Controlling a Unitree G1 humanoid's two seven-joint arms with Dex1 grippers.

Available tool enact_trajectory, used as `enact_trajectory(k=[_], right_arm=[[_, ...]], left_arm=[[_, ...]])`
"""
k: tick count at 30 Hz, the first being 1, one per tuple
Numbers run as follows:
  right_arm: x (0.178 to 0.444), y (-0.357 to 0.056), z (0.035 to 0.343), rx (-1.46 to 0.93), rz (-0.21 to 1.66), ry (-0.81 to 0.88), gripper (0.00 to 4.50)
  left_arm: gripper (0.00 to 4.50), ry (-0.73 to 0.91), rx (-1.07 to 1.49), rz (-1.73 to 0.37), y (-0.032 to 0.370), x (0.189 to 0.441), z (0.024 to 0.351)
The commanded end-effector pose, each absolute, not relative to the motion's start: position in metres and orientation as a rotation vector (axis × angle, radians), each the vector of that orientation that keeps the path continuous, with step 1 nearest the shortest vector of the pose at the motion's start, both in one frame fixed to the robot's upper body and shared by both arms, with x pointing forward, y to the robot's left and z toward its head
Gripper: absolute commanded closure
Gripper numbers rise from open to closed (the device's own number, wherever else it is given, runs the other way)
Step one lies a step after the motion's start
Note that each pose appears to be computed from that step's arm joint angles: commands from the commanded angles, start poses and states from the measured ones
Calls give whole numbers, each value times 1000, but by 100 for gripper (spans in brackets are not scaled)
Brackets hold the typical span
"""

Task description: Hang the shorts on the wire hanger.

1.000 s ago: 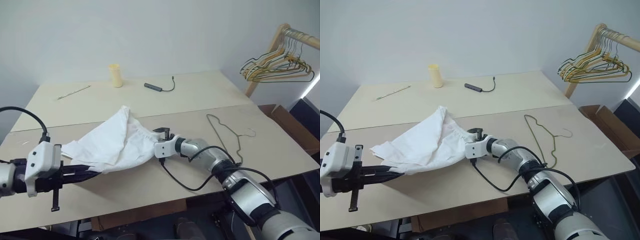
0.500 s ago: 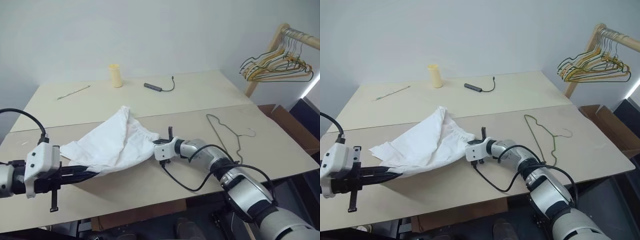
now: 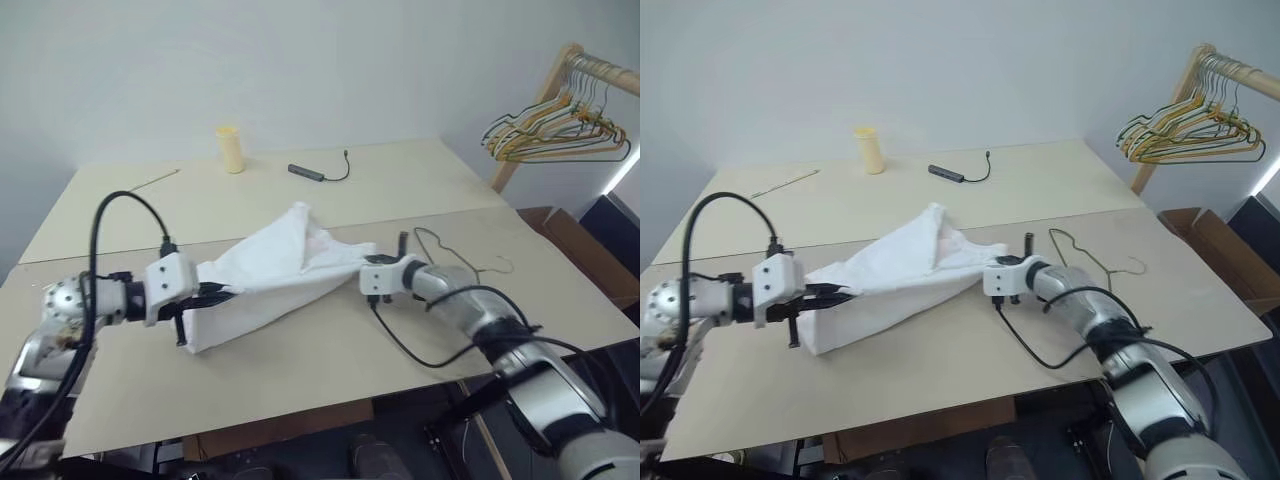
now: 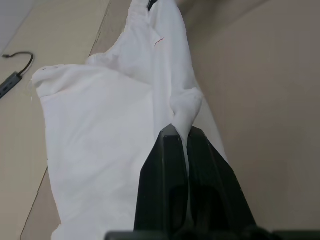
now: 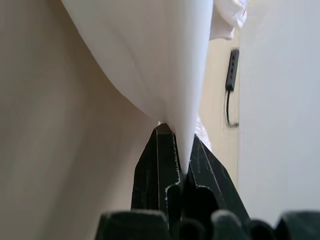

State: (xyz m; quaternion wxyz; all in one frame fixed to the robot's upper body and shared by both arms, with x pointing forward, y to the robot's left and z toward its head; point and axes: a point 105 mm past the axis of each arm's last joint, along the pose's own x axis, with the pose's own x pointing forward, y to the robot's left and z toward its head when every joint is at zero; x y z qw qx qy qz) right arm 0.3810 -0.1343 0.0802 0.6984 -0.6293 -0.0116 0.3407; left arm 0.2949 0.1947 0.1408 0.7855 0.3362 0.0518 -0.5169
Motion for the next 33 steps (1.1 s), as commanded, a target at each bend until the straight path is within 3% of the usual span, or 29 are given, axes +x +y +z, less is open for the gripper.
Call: enact_trajectory(k=[1,8,11,12,14,16,19,21,24,26,28,31,33], right_arm=[[360,-156,99,-1403,757,65,446],[272,-129,98,-1308,1150,206,446],[257,-120,110,-1241,1276,212,446],[263,-117,116,-1225,1274,199,446],[297,-113,135,-1229,1169,135,446],[338,-106,162,-1181,1021,75,446],[407,-95,225,-1106,704,-72,446],[444,-98,272,-1110,406,-200,446],[459,-110,342,-1099,0,-476,446],[440,-115,388,-981,-162,-707,446],[414,-119,415,-919,-263,-911,446],[407,-114,400,-939,-180,-944,446],[409,-102,364,-1019,-11,-890,446]], left_arm=[[450,87,765,-1064,207,303,150],[450,159,778,-1044,236,289,150],[450,269,753,-1119,243,268,145],[450,284,752,-1134,244,265,144],[450,173,734,-1048,237,282,152],[450,-21,640,-851,230,319,176],[450,-258,592,-343,245,388,238],[450,-434,467,-55,262,407,293],[450,-684,338,220,282,397,359],[450,-886,224,251,287,369,401],[450,-1040,194,198,283,337,429],[450,-1046,265,5,268,315,424],[450,-947,340,-166,258,305,395]])
